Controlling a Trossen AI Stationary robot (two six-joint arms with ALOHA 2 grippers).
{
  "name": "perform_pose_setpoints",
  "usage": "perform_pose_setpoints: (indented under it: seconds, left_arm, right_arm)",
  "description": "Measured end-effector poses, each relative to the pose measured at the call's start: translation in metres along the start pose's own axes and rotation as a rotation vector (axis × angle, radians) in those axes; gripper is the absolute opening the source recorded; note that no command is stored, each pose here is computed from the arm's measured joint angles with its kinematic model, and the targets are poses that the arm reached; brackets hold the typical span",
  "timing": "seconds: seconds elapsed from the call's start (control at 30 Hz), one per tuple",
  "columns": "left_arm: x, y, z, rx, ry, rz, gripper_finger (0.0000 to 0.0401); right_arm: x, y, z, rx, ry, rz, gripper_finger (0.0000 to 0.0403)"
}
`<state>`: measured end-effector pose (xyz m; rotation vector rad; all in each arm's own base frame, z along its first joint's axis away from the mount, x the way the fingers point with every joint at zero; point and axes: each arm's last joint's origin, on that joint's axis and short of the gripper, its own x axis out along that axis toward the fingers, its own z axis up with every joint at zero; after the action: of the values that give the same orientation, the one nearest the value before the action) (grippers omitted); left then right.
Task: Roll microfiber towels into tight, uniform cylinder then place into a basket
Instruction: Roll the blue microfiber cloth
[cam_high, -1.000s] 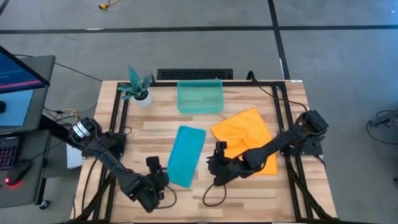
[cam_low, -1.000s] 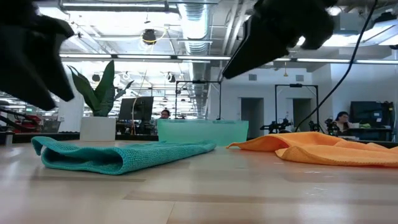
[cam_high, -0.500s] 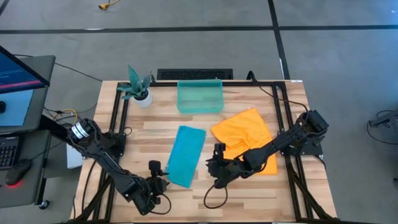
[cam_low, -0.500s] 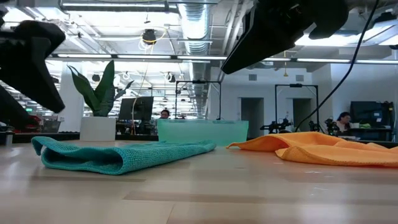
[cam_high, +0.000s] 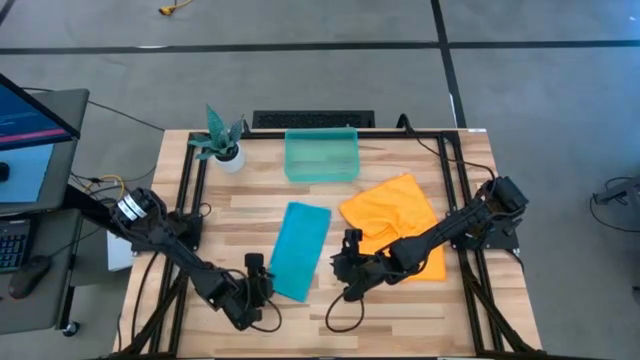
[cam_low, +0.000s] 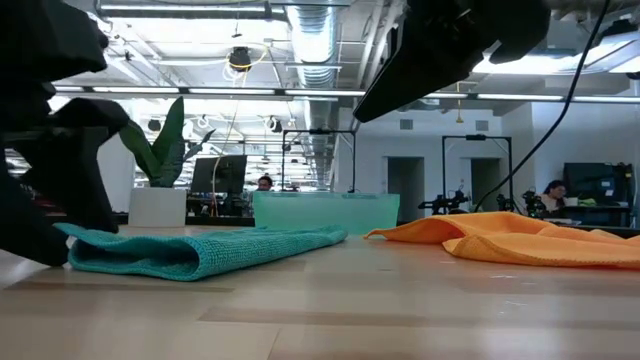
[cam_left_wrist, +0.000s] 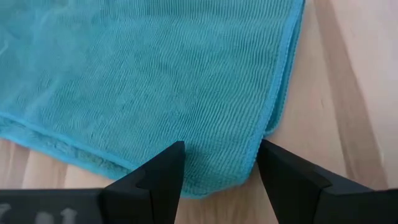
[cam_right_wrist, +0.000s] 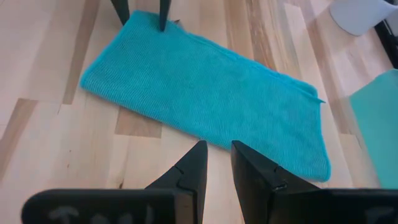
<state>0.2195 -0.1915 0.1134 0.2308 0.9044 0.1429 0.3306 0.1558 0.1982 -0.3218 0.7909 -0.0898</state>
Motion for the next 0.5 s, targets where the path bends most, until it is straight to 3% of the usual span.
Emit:
perform_pose_setpoints:
  seconds: [0.23,0.5]
  left_arm:
    - [0.0033,0.0024,-0.0017,-0.058,0.017,-0.043,0.0181]
    - [0.0038,-0.0007,0.0005,-0.066,0.016,-0.102,0.0096]
  right_arm:
    - [0.0009,-0.0011,0.0001,0.004,0.003,0.015,0.0097]
    - [0.0021,0.0062,-0.0004,0.006,0.024,0.224,0.0097]
